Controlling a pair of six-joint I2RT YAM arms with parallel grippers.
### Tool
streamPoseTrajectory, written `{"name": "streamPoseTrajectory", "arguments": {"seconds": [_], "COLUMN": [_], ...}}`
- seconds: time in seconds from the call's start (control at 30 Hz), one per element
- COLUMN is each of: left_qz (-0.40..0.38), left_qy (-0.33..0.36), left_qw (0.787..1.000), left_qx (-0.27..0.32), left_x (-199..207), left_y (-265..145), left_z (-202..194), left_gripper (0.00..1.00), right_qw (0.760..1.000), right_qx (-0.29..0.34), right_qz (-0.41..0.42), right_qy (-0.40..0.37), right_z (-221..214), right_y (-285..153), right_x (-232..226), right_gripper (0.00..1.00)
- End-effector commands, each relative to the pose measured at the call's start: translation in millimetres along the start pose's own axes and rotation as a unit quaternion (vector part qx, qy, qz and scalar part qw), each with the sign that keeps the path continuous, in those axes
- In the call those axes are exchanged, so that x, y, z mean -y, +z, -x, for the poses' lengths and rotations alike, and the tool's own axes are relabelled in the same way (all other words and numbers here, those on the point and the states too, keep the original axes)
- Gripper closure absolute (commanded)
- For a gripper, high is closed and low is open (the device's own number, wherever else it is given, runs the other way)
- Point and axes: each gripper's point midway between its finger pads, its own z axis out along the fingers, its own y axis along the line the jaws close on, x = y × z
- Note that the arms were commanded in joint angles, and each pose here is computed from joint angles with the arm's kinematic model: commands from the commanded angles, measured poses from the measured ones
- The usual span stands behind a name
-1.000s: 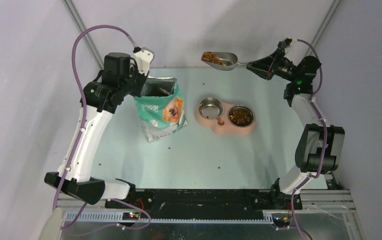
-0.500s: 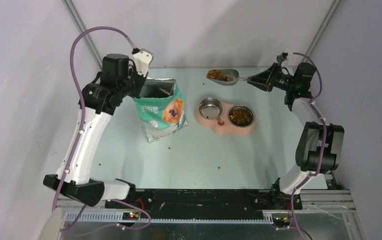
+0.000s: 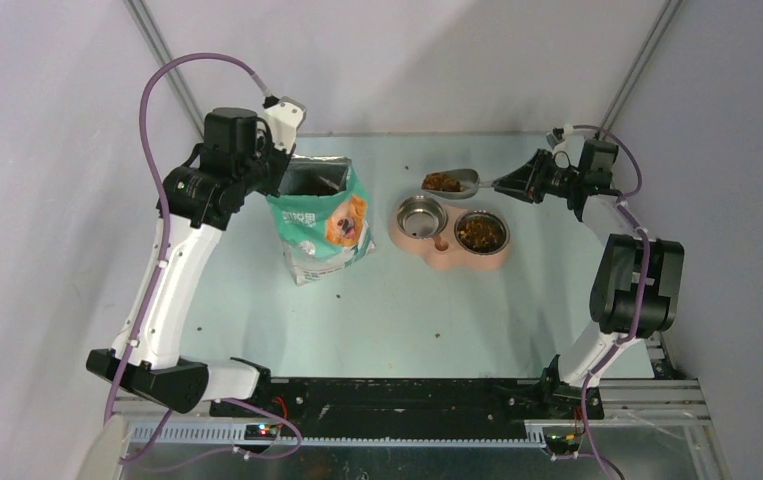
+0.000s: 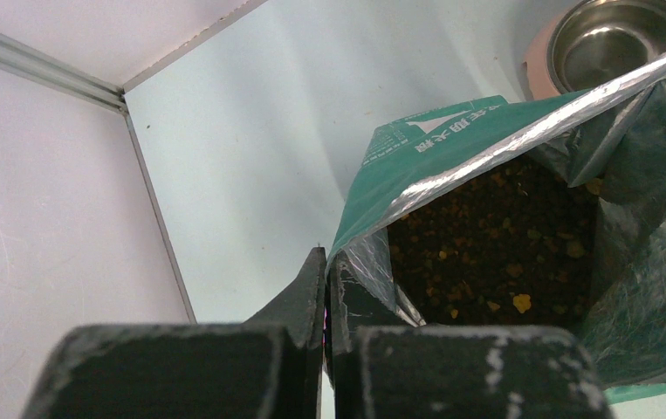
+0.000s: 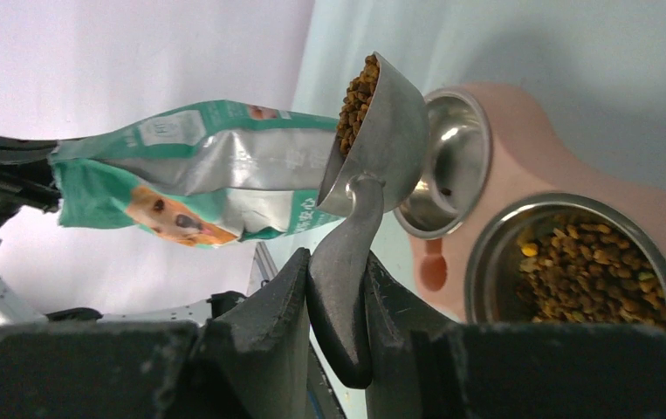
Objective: Serve the pet food
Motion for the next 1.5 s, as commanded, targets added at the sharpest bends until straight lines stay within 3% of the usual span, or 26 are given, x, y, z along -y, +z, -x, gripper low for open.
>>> {"name": "streamPoseTrajectory", "arguments": {"seconds": [0.0, 0.53, 0.67, 0.8, 0.93, 1.0, 1.13, 1.27, 1.47], "left_qz": [0.023, 0.020, 0.019, 0.019, 0.015, 0.009, -0.005, -0.011, -0.019], "left_qy": [-0.004, -0.012, -0.012, -0.015, -0.018, -0.020, -0.027, -0.033, -0.035], "left_qw": [1.000, 1.000, 1.000, 0.999, 0.999, 0.999, 0.998, 0.997, 0.996], "left_qx": [0.011, 0.015, 0.019, 0.026, 0.040, 0.044, 0.053, 0.066, 0.076], "left_x": [-12, -10, -9, -10, -10, -8, -3, -2, 1], "left_y": [-10, -11, -13, -17, -21, -21, -22, -28, -32], "left_z": [3, 2, 3, 6, 14, 17, 22, 27, 30], "left_gripper": [1.00, 1.00, 1.00, 1.00, 1.00, 1.00, 1.00, 1.00, 1.00], "right_qw": [0.999, 0.970, 0.951, 0.909, 0.830, 0.793, 0.752, 0.743, 0.764], "right_qx": [-0.006, -0.094, -0.112, -0.138, -0.180, -0.191, -0.194, -0.192, -0.178], "right_qz": [-0.023, -0.134, -0.157, -0.184, -0.208, -0.228, -0.250, -0.259, -0.244], "right_qy": [-0.039, -0.183, -0.244, -0.348, -0.485, -0.532, -0.578, -0.587, -0.571], "right_z": [-4, -40, -45, -52, -67, -70, -68, -62, -52], "right_y": [0, 20, 26, 29, 37, 37, 36, 32, 24], "right_x": [14, 22, 11, -7, -25, -30, -39, -50, -79], "right_gripper": [1.00, 1.00, 1.00, 1.00, 1.00, 1.00, 1.00, 1.00, 1.00]}}
